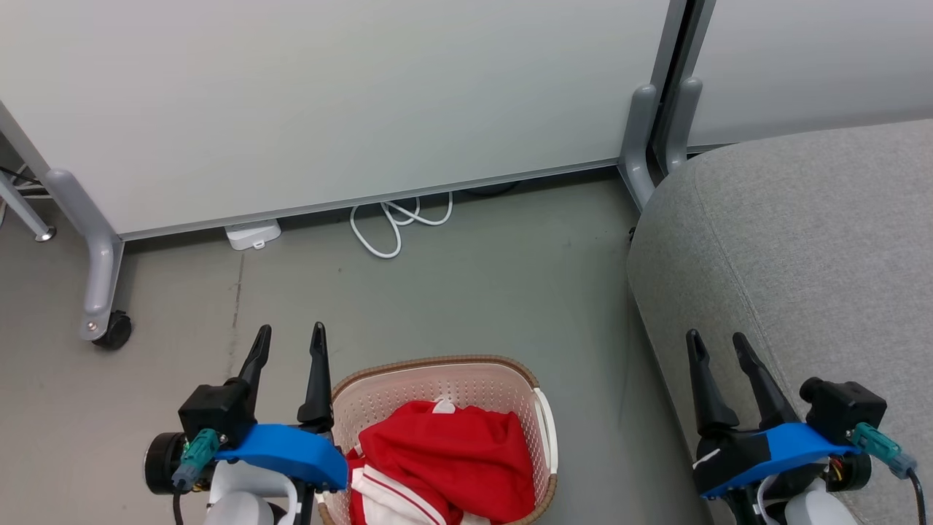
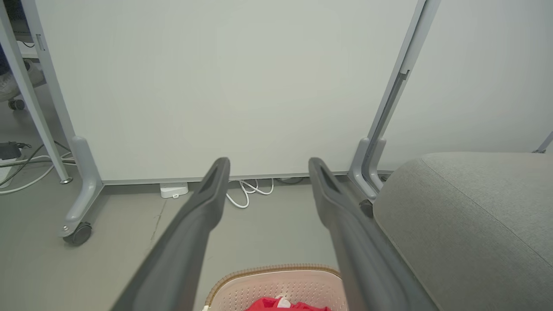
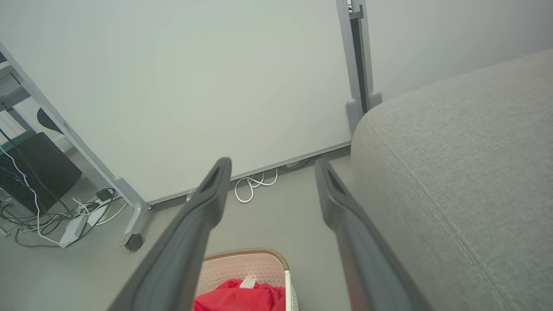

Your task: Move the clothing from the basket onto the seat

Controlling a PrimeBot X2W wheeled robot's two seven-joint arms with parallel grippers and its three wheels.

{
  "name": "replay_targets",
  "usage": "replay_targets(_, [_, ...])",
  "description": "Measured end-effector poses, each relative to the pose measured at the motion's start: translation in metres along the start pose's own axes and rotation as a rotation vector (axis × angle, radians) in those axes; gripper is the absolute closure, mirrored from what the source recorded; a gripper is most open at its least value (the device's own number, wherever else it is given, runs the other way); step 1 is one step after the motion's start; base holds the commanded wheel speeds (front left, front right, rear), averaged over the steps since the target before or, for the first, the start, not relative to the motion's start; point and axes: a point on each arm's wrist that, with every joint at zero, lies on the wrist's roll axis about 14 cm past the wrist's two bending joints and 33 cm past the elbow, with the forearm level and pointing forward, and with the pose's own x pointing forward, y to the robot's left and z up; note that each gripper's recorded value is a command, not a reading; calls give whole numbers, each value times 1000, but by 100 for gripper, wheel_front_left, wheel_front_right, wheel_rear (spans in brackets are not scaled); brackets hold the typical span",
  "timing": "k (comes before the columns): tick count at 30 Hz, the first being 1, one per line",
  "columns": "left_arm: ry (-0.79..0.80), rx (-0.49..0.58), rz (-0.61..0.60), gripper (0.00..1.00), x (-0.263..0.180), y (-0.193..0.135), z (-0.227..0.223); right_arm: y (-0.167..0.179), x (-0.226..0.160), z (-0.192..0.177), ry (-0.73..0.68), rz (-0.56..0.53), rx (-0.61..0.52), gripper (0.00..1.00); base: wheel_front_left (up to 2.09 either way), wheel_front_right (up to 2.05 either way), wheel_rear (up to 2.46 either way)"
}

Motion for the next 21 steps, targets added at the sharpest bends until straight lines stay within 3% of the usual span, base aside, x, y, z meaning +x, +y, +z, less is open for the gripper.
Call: replay_targets(21, [-10,152,-38,0,3,-6,-3,7,4,-1,-10,44,-152,0,0,0,0])
